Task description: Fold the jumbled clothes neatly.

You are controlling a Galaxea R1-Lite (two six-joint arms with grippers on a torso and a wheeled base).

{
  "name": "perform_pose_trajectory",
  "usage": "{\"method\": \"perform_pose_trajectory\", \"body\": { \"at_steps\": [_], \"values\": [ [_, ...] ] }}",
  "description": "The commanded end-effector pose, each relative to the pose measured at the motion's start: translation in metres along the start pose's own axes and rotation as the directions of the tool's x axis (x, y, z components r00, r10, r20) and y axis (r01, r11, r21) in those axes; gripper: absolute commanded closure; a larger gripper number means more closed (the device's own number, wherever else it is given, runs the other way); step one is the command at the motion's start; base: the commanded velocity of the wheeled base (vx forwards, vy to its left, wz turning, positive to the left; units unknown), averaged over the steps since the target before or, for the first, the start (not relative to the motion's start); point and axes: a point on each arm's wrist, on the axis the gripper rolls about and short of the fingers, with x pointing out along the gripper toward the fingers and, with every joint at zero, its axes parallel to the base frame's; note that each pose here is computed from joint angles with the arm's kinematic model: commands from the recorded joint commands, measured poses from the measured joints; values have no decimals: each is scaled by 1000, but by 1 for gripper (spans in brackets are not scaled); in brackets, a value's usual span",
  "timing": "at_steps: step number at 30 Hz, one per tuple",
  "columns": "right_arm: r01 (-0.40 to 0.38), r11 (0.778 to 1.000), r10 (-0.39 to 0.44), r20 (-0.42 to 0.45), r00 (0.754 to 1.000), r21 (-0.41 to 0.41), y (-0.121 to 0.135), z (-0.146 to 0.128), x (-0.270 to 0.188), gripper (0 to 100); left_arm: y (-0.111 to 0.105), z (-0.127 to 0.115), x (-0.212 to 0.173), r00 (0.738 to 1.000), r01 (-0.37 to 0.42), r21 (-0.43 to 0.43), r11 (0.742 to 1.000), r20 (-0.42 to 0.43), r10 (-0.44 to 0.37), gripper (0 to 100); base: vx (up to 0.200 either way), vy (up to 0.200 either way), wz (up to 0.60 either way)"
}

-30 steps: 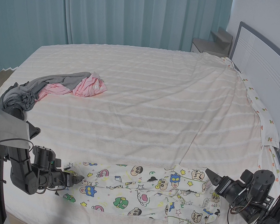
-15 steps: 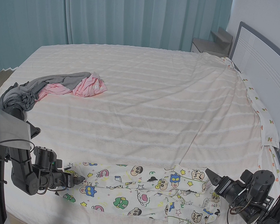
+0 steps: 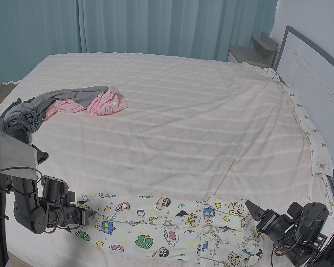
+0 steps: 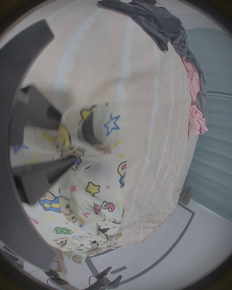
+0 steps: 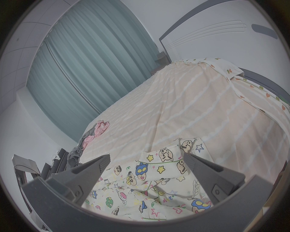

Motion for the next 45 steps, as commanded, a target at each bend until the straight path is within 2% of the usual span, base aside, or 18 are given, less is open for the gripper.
{"method": "perform_pose_trajectory", "body": {
  "at_steps": [1,7,13,27,32,36,43,44,45],
  "values": [
    [-1,1000,1,-1,1000,-2,-1,0,-3,0,0,0,-1,1000,-3,-4,1000,2,3,100,0,0,0],
    [1,1000,-1,14,1000,3,-1,2,-5,0,6,6,-12,999,-16,-22,1000,29,17,100,0,0,0],
    [0,1000,0,21,1000,5,0,3,-5,0,6,12,-30,998,24,-30,999,60,-23,100,0,0,0],
    [2,1000,-3,22,1000,9,-1,3,-5,0,42,21,-44,991,-52,-119,991,120,67,100,0,0,0],
    [5,1000,-5,24,1000,11,-1,3,-5,0,53,25,-51,988,-39,-147,988,143,60,100,0,0,0],
    [3,1000,-3,24,1000,11,-1,3,-5,0,78,28,-66,980,-30,-229,973,187,74,100,0,0,0],
    [4,1000,-4,23,1000,11,-1,3,-5,0,120,27,-89,964,-16,-319,948,248,99,100,0,0,0],
    [4,1000,-4,23,1000,11,-1,3,-5,0,120,27,-89,964,-16,-319,948,248,99,100,0,0,0],
    [3,1000,-3,24,1000,11,-1,3,-5,0,132,25,-95,958,-9,-344,939,266,107,100,0,0,0]
  ]
}}
